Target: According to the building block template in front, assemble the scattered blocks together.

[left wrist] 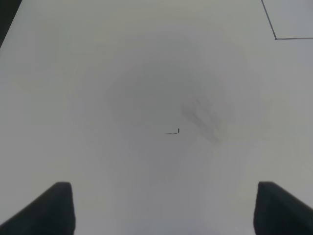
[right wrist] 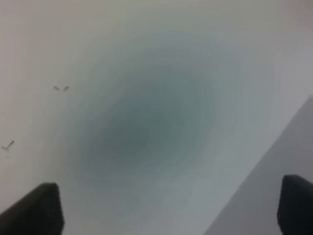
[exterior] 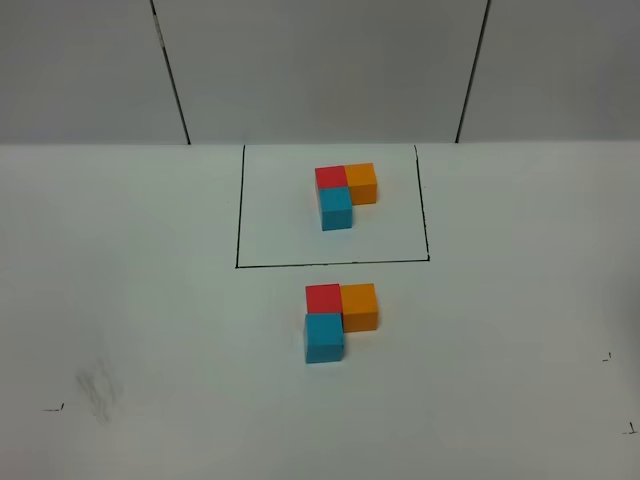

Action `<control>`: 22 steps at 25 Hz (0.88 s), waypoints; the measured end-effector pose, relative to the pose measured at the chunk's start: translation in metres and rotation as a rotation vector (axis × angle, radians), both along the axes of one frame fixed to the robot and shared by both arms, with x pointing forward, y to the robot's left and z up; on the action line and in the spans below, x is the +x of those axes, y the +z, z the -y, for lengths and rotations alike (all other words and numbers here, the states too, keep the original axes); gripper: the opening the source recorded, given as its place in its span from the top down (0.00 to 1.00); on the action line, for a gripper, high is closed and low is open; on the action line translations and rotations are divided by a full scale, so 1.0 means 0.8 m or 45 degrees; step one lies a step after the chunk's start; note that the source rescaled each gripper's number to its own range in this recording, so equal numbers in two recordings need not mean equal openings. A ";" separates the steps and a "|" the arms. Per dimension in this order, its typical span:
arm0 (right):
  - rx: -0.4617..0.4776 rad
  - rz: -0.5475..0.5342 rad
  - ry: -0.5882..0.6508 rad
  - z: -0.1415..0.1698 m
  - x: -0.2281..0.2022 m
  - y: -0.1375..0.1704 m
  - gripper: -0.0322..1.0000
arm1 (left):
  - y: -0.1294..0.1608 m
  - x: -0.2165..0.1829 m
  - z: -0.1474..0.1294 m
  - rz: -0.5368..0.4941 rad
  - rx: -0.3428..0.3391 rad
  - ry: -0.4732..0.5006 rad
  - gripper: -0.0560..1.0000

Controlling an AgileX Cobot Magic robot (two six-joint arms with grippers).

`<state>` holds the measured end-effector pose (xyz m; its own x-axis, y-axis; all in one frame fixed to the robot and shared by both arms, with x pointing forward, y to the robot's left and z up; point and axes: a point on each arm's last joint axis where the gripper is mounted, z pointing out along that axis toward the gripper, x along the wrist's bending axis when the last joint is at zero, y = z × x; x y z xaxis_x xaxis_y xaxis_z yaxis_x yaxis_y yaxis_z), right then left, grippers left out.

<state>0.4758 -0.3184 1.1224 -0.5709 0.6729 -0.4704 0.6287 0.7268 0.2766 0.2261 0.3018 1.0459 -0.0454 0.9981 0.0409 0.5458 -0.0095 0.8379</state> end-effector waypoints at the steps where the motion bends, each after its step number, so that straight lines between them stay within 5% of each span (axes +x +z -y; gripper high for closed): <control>1: 0.009 0.015 -0.022 0.000 -0.018 0.003 0.21 | 0.000 0.000 0.000 0.000 0.000 0.000 0.20; 6: 0.294 0.138 -0.311 -0.010 -0.115 0.042 0.23 | 0.000 0.000 0.000 0.000 0.000 0.000 0.20; 12: 0.633 0.491 -0.584 -0.017 -0.218 0.068 0.25 | 0.000 0.000 0.000 0.000 0.000 0.000 0.20; 22: 0.831 0.716 -0.570 -0.028 -0.310 -0.020 0.26 | 0.000 0.000 0.000 0.000 0.000 0.000 0.20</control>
<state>0.2282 -0.2963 1.1068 -0.0044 0.9986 -0.0531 0.4624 0.0491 0.8853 0.2261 0.3018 1.0459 -0.0454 0.9981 0.0409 0.5458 -0.0095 0.8379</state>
